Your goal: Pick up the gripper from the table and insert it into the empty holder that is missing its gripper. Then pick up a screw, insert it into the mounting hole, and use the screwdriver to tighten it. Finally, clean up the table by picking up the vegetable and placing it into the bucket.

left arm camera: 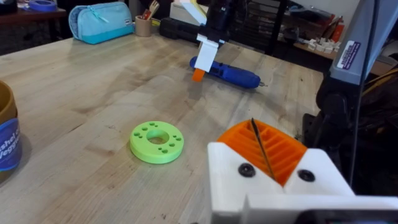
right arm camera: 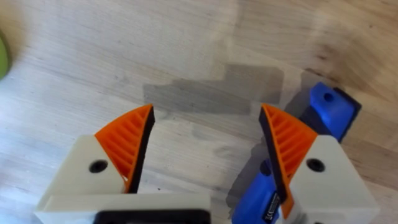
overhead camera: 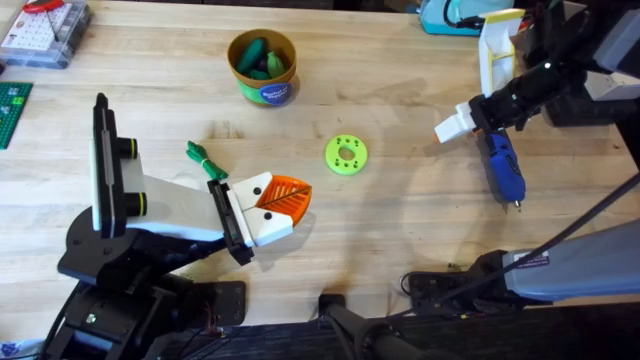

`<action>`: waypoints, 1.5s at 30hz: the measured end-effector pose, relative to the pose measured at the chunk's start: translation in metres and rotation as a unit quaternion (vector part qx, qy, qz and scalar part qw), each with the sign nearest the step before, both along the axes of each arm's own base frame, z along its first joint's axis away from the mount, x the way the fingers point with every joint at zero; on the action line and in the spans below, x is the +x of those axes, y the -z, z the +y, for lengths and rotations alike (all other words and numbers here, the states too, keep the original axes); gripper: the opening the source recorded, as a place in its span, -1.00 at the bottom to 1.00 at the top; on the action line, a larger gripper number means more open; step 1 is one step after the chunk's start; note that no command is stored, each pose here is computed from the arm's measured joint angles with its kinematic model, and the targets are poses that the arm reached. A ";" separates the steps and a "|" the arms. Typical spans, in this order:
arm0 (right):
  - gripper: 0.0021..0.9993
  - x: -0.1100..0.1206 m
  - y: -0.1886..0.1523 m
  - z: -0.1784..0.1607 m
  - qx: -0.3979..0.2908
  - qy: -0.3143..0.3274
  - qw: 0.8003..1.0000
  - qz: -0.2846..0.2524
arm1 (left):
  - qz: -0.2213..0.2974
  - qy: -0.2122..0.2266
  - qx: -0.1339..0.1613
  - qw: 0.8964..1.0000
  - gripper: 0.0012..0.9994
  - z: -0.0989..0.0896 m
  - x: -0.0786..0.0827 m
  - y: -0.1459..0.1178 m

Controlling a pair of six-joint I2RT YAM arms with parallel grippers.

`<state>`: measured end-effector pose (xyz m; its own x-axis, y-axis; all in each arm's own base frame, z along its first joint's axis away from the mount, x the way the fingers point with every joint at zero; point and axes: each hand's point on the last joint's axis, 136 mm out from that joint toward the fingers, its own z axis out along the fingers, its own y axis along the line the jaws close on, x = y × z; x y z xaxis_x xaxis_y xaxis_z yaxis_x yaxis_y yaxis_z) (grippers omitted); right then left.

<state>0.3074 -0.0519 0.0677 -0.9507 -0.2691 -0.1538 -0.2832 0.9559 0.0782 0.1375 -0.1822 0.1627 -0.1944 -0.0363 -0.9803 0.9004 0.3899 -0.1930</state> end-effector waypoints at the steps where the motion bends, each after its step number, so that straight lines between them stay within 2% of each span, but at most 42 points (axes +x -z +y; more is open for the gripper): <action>1: 0.98 -0.001 0.002 0.000 0.001 -0.001 1.000 0.004 | 0.000 0.000 0.000 1.000 -0.98 0.000 0.000 0.000; 7: 0.98 -0.017 -0.001 0.004 0.010 -0.001 0.999 0.038 | 0.000 0.000 0.000 1.000 -0.98 0.000 0.000 0.000; 10: 0.98 -0.013 -0.014 0.003 0.004 -0.001 1.000 0.023 | 0.001 0.000 -0.001 1.000 -0.98 0.000 0.000 0.000; 14: 0.98 -0.023 -0.038 -0.003 -0.019 0.003 1.000 0.010 | 0.001 0.000 -0.001 1.000 -0.98 0.000 0.000 0.000; 22: 0.98 -0.035 -0.047 -0.049 -0.047 0.074 0.996 0.000 | 0.001 0.000 -0.001 1.000 -0.98 0.000 0.000 0.000; 28: 0.98 -0.034 -0.049 -0.086 -0.051 0.113 0.992 -0.033 | 0.001 0.000 -0.001 1.000 -0.98 0.000 0.000 0.000; 33: 0.98 -0.025 -0.036 -0.102 -0.051 0.113 0.991 -0.056 | 0.001 0.000 -0.001 1.000 -0.98 0.000 0.000 0.000; 45: 0.98 -0.022 0.023 -0.100 -0.018 0.083 0.996 -0.026 | 0.001 0.000 -0.001 1.000 -0.98 0.000 0.000 0.000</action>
<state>0.2857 -0.1523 0.0449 -0.9734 -0.1160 -0.1975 -0.1248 0.9916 0.0326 0.1375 -0.1822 0.1628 -0.1969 -0.0380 -0.9797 0.8999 0.3897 -0.1960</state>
